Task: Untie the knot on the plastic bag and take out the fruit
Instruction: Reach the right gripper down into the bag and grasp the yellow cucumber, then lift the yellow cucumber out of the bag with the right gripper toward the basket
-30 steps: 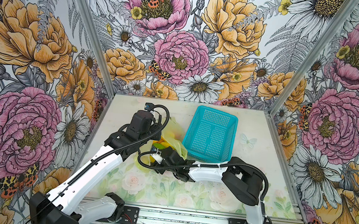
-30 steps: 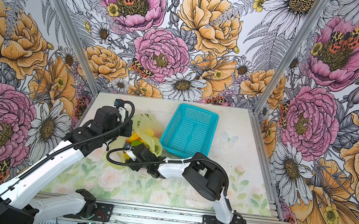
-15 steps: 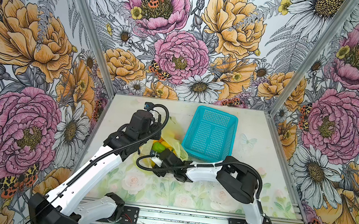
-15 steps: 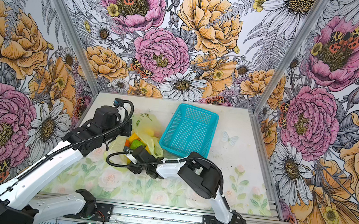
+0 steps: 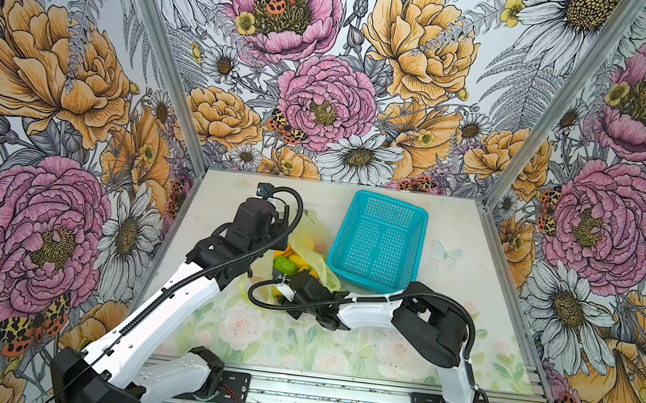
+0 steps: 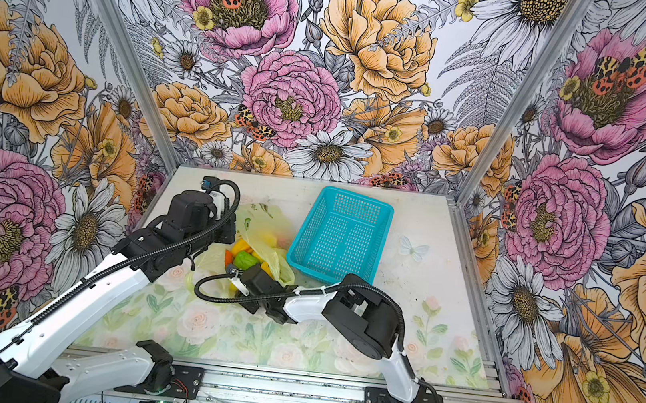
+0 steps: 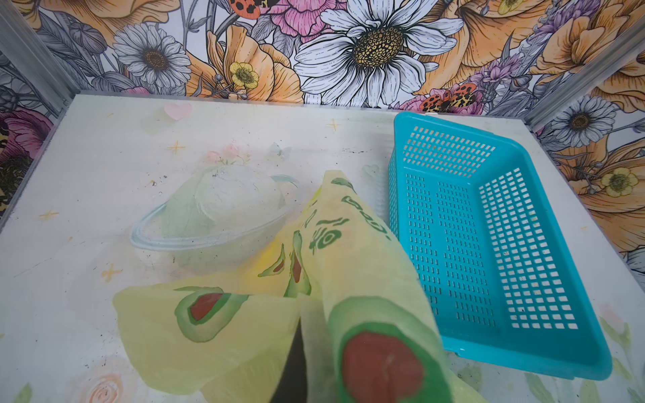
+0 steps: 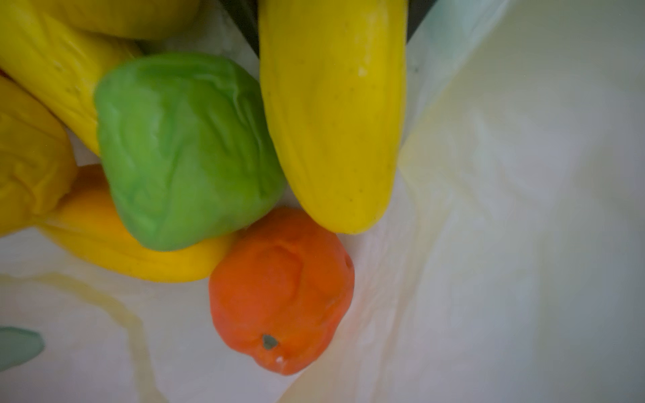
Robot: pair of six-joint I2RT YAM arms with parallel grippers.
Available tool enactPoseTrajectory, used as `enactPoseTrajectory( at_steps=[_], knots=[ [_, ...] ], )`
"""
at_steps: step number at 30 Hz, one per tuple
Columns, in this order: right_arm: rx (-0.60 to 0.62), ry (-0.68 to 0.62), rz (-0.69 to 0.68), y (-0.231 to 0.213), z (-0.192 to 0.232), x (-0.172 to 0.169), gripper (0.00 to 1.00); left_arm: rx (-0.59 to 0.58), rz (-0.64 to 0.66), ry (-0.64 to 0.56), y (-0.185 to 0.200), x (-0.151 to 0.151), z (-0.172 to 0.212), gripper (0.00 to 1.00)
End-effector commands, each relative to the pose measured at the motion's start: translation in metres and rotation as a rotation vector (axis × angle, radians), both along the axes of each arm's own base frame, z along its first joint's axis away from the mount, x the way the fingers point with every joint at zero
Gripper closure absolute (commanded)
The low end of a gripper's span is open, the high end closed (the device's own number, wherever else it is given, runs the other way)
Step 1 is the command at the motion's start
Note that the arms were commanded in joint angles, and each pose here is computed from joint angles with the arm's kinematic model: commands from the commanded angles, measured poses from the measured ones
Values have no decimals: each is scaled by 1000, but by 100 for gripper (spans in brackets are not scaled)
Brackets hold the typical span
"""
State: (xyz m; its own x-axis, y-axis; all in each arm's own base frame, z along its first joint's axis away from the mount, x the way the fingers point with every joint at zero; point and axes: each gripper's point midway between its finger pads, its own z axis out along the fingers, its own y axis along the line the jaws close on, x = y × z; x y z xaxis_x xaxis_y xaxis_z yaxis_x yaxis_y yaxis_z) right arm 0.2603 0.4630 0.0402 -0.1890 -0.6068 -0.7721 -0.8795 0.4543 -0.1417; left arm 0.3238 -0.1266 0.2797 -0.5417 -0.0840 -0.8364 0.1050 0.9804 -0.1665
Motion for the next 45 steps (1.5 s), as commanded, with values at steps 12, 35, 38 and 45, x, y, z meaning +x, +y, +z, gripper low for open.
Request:
enactPoseTrajectory(
  at_steps=[12, 35, 38, 45],
  knots=[
    [308, -89, -25, -17, 106, -13, 77, 18, 44, -49, 3, 9, 11, 100],
    [684, -429, -317, -192, 235, -43, 95, 19, 75, -66, 11, 7, 14, 100],
    [708, -437, -457, -224, 233, -25, 96, 17, 74, -66, 11, 7, 15, 100],
    [711, -379, -710, -275, 209, 15, 94, 15, 73, -67, 11, 6, 15, 100]
  ],
)
